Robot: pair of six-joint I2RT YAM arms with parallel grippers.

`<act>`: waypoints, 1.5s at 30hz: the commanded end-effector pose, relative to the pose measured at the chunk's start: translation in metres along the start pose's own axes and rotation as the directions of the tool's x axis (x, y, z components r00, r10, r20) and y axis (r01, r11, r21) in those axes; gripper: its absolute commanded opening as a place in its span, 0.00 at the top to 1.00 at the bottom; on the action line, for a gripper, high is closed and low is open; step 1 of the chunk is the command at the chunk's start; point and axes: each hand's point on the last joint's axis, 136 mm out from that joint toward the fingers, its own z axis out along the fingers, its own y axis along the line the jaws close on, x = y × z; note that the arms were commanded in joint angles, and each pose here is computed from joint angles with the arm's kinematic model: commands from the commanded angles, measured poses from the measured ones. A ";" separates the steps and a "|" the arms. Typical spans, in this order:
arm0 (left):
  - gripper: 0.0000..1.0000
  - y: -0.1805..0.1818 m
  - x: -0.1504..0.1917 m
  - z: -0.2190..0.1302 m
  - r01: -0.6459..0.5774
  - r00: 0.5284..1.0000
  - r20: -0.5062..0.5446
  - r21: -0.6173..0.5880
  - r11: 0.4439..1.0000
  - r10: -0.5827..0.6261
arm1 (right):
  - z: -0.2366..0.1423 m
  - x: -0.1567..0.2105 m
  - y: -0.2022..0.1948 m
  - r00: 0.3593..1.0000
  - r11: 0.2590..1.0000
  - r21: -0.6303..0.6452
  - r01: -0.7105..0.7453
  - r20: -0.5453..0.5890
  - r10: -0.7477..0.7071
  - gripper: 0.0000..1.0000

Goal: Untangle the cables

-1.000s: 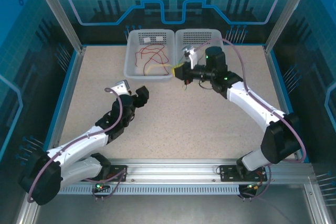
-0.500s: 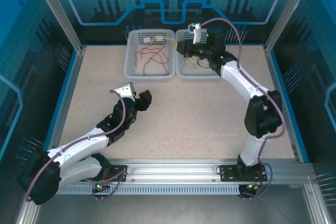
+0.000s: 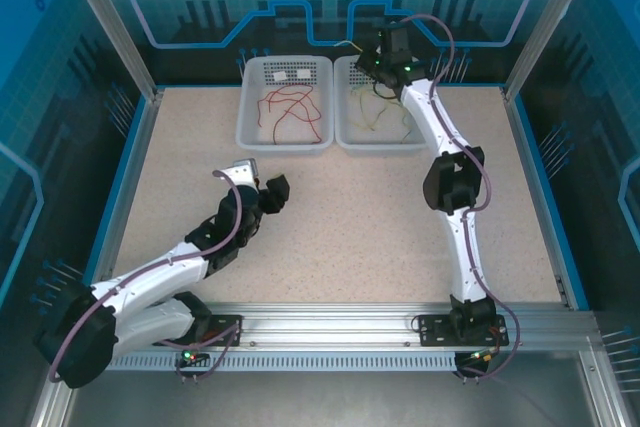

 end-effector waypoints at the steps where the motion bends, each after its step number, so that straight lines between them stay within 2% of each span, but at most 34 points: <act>1: 0.31 -0.013 -0.010 0.001 -0.025 1.000 0.009 0.018 1.000 0.025 | 0.005 0.012 -0.045 0.994 0.968 0.228 -0.109 0.045 0.101 1.00; 4: 0.31 -0.012 -0.009 0.001 -0.027 1.000 0.004 0.014 1.000 0.027 | 0.019 0.017 -0.050 0.991 0.969 0.210 -0.131 0.069 0.119 1.00; 10: 0.31 -0.008 -0.007 0.000 -0.034 0.999 0.004 0.005 0.999 0.034 | 0.055 0.036 -0.057 0.991 0.980 0.151 -0.132 0.043 0.127 1.00; 17: 0.30 -0.004 -0.003 0.000 -0.036 0.999 0.004 -0.007 0.999 0.036 | 0.073 0.048 -0.071 0.989 0.973 0.179 -0.144 0.058 0.135 0.98; 21: 0.30 -0.006 -0.006 0.000 -0.038 0.999 0.006 -0.001 0.999 0.038 | 0.069 0.043 -0.052 0.997 0.989 0.129 -0.070 0.036 0.066 0.64; 23: 0.30 -0.007 -0.006 -0.001 -0.043 0.999 0.007 0.001 0.999 0.043 | 0.058 0.037 -0.044 0.999 0.990 0.139 -0.022 0.031 0.017 0.58; 28: 0.27 -0.006 -0.008 -0.001 -0.049 0.999 0.012 -0.007 0.999 0.049 | 0.012 0.021 -0.038 0.996 0.969 0.237 0.076 0.026 -0.084 0.31; 30: 0.27 -0.008 -0.008 0.000 -0.048 0.999 0.012 -0.001 0.999 0.048 | -0.004 0.018 -0.036 0.993 0.960 0.257 0.114 0.005 -0.120 0.29; 32: 0.27 -0.007 -0.007 0.001 -0.052 0.999 0.007 -0.005 0.999 0.052 | -0.020 0.017 -0.040 0.989 0.943 0.301 0.145 -0.004 -0.151 0.08; 34: 0.27 -0.007 -0.005 0.002 -0.056 0.998 0.003 -0.006 0.998 0.056 | -0.034 0.013 -0.045 0.983 0.922 0.348 0.172 0.004 -0.185 0.01; 37: 0.27 -0.008 -0.006 0.002 -0.059 0.998 -0.002 -0.006 0.998 0.059 | -0.043 0.012 -0.052 0.970 0.896 0.379 0.233 -0.019 -0.244 0.00; 40: 0.27 -0.007 -0.007 0.000 -0.061 0.998 -0.001 -0.011 0.998 0.061 | -0.071 -0.002 -0.045 0.962 0.889 0.378 0.258 -0.019 -0.272 0.00; 43: 0.25 -0.007 -0.009 -0.004 -0.070 0.998 0.006 0.001 0.998 0.070 | -0.096 -0.002 -0.018 0.938 0.903 0.261 0.342 -0.032 -0.346 0.00; 45: 0.22 -0.012 -0.011 -0.005 -0.105 0.994 0.010 0.027 0.994 0.105 | -0.118 0.000 0.004 0.915 0.905 0.158 0.396 0.013 -0.403 0.00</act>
